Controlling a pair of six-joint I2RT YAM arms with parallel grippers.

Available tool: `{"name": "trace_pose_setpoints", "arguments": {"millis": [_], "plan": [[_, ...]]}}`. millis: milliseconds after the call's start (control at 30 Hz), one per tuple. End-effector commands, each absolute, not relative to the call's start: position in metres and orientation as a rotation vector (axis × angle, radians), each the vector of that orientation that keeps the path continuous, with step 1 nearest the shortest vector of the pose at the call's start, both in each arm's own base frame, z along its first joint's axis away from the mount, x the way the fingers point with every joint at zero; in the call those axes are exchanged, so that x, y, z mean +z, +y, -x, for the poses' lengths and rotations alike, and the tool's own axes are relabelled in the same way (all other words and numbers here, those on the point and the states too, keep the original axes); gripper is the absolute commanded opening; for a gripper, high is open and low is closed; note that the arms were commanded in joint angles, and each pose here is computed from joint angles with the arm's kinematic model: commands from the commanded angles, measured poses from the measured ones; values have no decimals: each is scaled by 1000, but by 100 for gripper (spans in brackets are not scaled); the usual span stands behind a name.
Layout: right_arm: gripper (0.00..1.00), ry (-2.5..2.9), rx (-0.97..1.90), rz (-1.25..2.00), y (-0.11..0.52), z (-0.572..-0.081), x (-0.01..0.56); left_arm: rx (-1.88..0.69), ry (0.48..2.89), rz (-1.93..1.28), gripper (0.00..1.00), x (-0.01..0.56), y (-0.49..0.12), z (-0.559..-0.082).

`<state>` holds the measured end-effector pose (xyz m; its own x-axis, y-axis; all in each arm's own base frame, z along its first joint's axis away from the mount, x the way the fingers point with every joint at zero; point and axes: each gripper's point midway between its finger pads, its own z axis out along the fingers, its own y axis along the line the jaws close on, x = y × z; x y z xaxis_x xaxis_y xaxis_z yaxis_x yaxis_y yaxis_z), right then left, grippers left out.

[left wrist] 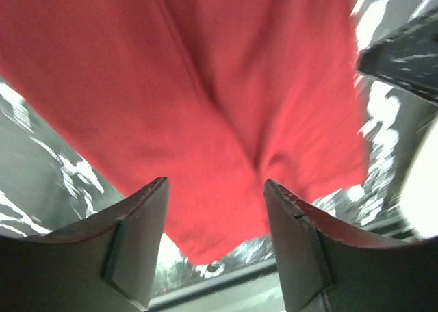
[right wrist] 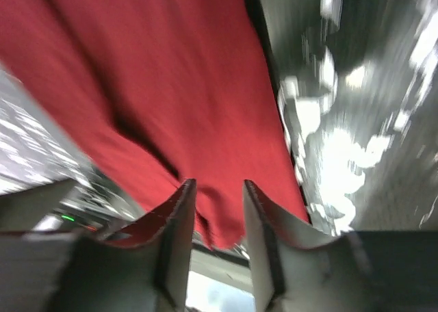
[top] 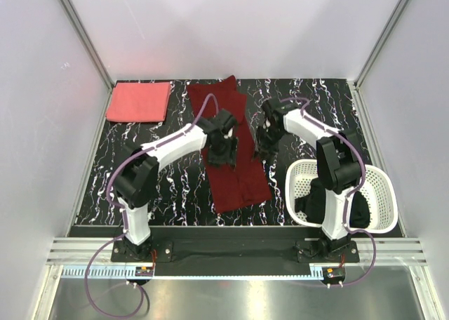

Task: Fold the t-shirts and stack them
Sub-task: Fold the tshirt

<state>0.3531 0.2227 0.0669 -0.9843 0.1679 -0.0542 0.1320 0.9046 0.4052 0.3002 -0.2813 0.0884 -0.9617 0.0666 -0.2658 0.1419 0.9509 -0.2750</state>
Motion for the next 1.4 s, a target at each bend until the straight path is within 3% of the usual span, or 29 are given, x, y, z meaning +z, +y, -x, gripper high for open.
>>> {"name": "trace_pose_setpoints", "arguments": {"millis": [0, 167, 400, 533, 733, 1000, 1100, 1233, 1367], "plan": [[38, 2954, 552, -105, 219, -325, 76, -423, 2858, -138, 62, 83, -272, -289], [27, 3053, 542, -62, 221, -279, 33, -446, 3042, -8, 59, 43, -265, -248], [26, 3145, 545, -28, 234, -224, 2, -297, 3290, 323, 61, -12, -222, -170], [26, 3173, 603, 43, 255, -190, 2, -178, 3271, 387, 62, -16, -197, -163], [26, 3114, 511, 106, 242, -193, 18, 17, 3151, 238, 66, 8, -165, -183], [27, 3091, 526, 175, 236, -187, 36, 56, 3099, 72, 69, 27, -155, -195], [27, 3019, 585, 201, 243, -196, 58, -51, 3017, 16, 72, 49, -161, -200], [31, 2873, 661, 215, 263, -227, 88, -482, 2866, -63, 77, 92, -207, -207], [46, 2705, 582, 131, 272, -294, 112, -735, 2760, -90, 75, 118, -235, -211]]}}
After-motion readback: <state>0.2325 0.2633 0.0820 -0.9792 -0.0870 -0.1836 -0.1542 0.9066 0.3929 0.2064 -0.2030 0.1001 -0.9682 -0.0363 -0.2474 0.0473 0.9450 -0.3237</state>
